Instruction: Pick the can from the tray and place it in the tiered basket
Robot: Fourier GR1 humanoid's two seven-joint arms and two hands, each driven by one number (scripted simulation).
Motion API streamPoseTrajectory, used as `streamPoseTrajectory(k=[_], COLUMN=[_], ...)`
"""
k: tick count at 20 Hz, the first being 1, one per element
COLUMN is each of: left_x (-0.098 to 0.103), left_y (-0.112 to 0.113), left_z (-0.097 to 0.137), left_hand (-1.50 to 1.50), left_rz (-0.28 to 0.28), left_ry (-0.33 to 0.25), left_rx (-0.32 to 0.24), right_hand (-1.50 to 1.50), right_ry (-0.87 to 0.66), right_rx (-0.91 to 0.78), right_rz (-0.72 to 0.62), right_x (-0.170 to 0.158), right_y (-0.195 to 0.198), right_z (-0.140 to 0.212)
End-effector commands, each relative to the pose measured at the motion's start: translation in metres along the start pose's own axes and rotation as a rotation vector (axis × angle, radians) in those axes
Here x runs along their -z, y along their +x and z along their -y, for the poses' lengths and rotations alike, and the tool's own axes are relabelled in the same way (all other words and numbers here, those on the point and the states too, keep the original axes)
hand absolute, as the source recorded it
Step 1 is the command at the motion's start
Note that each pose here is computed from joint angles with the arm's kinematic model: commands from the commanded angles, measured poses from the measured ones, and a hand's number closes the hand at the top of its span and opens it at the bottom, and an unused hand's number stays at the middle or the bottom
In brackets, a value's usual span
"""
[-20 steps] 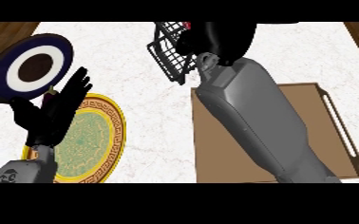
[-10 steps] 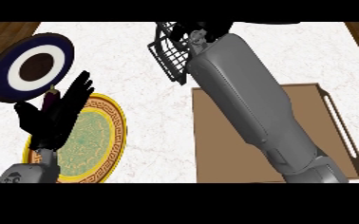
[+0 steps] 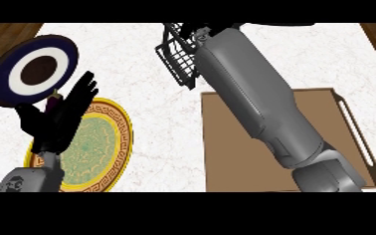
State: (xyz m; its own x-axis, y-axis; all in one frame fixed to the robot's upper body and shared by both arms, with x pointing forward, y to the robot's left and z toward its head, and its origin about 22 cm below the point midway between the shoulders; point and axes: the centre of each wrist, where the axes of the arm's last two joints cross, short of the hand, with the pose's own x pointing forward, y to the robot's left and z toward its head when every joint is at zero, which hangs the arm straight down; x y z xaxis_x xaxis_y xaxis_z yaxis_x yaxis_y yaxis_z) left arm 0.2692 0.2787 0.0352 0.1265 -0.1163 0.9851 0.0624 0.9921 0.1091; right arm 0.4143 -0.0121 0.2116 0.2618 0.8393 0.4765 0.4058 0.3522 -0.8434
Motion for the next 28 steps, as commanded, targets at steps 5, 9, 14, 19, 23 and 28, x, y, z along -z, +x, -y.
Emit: streamPoseTrajectory(k=[5,9,14,19,23,28], left_x=[-0.013,-0.005,-0.008,-0.004,0.008,0.002], left_y=[0.007,-0.005,-0.011,0.006,0.009,0.004], left_z=[-0.006,0.013,0.007,0.012,-0.002,0.0], left_hand=[0.0,0.0,0.0,0.0,0.0,0.0], left_rz=[0.0,0.006,0.0,0.002,0.002,-0.009], left_ry=[-0.007,-0.012,-0.03,-0.028,0.009,0.012], left_rx=[0.002,0.005,0.016,0.0,0.004,-0.017], right_hand=[1.5,-1.5,-1.5,-1.5,-1.5,-1.5], right_ry=[-0.213,-0.177,-0.203,-0.238,-0.29,-0.381], right_rx=[0.149,0.102,0.134,0.315,0.511,0.709], right_rz=[-0.09,-0.08,-0.098,-0.128,-0.163,-0.186], right_x=[0.015,0.021,0.022,0.028,0.035,0.035], right_y=[-0.02,-0.029,-0.013,0.001,-0.003,-0.006], right_z=[-0.023,-0.038,-0.03,-0.011,0.0,0.011])
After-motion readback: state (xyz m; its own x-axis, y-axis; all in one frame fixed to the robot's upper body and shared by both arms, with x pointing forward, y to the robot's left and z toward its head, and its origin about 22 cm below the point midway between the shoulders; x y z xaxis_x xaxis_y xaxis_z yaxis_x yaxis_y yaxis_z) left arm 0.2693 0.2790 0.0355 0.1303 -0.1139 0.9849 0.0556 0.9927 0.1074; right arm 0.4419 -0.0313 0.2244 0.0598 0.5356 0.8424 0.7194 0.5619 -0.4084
